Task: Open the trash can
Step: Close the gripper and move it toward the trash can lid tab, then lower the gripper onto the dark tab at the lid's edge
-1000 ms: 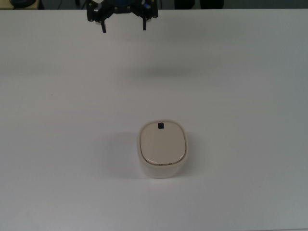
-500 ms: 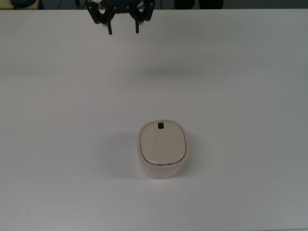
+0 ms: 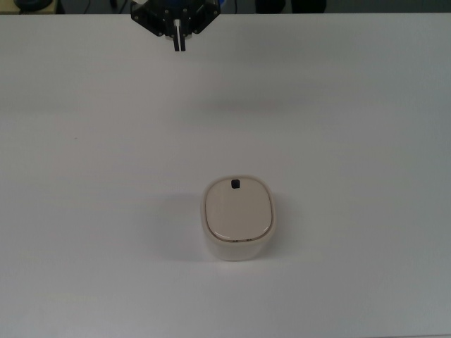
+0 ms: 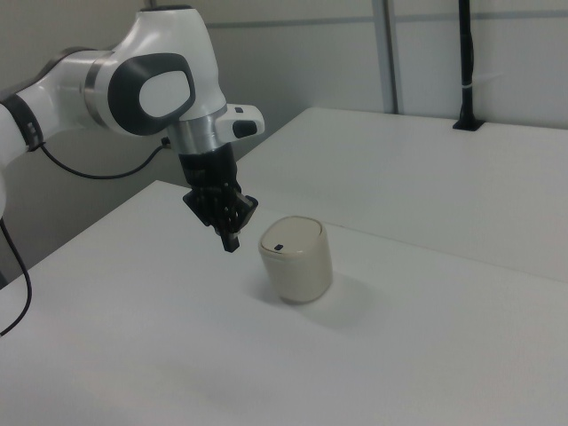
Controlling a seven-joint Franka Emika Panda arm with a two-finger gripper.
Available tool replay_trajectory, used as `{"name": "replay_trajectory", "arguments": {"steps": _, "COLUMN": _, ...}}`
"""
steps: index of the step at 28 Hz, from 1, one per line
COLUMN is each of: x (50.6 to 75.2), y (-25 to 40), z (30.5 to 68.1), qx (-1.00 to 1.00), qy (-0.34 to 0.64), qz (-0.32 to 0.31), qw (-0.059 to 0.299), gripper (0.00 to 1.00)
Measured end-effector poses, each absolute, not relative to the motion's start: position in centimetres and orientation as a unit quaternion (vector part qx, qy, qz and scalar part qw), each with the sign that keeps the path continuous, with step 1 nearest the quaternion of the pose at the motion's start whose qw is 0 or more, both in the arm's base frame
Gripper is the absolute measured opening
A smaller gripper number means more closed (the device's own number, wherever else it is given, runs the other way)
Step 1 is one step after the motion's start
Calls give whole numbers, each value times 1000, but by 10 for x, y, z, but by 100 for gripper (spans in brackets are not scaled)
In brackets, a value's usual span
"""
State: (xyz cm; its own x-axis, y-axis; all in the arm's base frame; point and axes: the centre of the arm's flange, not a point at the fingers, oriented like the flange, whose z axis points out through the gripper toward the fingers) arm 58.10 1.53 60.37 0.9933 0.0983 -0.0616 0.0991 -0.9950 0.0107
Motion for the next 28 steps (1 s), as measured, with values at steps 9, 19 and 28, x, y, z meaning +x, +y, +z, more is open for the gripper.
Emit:
{"name": "replay_trajectory", "arguments": {"steps": 9, "x": 581, "y": 15, "z": 604, "qx": 998, "qy": 53, "qz": -30, "qw": 7, "gripper": 1}}
{"name": "replay_trajectory", "arguments": {"steps": 19, "x": 615, "y": 26, "z": 592, "qx": 997, "qy": 61, "qz": 46, "qw": -32, "gripper": 1}}
{"name": "replay_trajectory", "arguments": {"steps": 28, "x": 655, "y": 40, "z": 553, "qx": 992, "qy": 65, "qz": 99, "qw": -36, "gripper": 1}}
